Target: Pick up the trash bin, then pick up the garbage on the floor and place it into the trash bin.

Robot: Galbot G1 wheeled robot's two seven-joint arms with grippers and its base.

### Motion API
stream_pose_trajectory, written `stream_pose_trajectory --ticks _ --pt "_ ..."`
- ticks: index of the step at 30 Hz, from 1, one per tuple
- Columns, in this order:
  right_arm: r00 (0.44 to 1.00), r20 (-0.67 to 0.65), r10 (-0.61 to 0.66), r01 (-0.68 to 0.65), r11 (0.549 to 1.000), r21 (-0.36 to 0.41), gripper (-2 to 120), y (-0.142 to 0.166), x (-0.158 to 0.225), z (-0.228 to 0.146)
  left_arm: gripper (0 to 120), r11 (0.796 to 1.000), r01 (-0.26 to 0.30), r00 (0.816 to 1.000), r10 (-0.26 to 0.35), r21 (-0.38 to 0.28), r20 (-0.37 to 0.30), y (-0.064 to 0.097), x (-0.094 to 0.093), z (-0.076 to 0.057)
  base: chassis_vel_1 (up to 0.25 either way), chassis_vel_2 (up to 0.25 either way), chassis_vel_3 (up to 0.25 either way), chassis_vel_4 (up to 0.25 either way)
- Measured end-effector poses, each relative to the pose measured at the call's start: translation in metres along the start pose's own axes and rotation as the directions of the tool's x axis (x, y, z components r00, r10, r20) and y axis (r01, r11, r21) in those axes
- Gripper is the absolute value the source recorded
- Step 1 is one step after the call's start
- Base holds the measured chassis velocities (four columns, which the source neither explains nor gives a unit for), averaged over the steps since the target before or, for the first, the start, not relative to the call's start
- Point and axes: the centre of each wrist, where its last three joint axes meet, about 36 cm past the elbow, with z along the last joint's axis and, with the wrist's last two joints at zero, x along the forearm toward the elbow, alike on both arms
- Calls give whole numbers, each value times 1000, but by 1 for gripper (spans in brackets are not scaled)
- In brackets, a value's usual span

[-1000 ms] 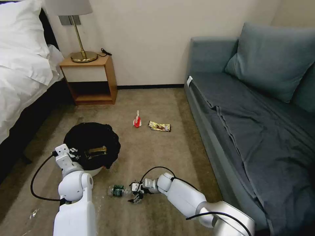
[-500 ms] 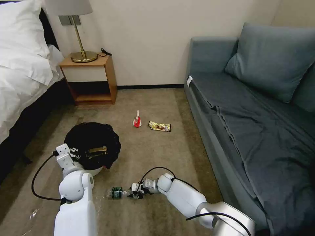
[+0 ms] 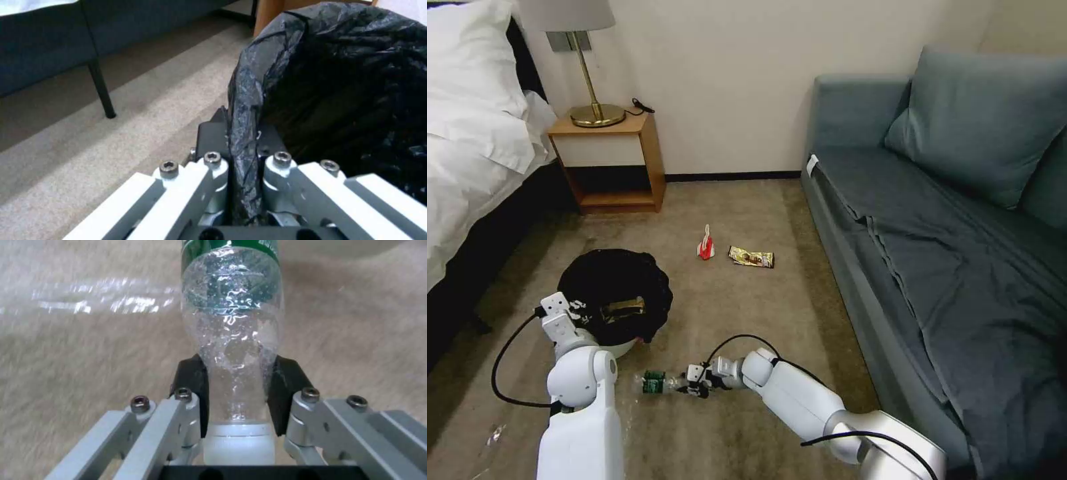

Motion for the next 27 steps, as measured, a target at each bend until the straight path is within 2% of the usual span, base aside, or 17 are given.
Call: stream_pose_trajectory --ticks 8,10,14,16,17,20,24,27 --pt "995 9 104 -103 992 -73 23 -21 31 22 4 1000 -5 1000 5 20 0 2 -3 -5 0 0 0 0" --pt "985 2 171 -170 978 -118 23 -35 56 38 4 1000 -8 1000 8 24 4 3 -5 -8 0 0 0 0" --pt "975 -6 222 -220 963 -154 23 -42 77 53 4 1000 -10 1000 10 26 5 4 -6 -10 0 0 0 0" --pt "953 -5 302 -296 929 -221 23 -50 103 72 4 1000 -10 1000 10 28 6 5 -7 -12 0 0 0 0" --pt "953 -5 302 -296 929 -221 23 -50 103 72 4 1000 -10 1000 10 28 6 5 -7 -12 0 0 0 0" --pt "918 19 397 -375 880 -292 23 -62 128 80 4 1000 -15 1000 15 27 6 5 -7 -13 0 0 0 0" --pt "891 55 452 -415 856 -308 23 -75 140 73 4 1000 -18 1000 17 25 5 4 -7 -14 0 0 0 0" --pt "842 120 526 -472 826 -309 23 -95 147 54 4 999 -23 1000 23 23 1 1 -6 -12 0 0 0 0"
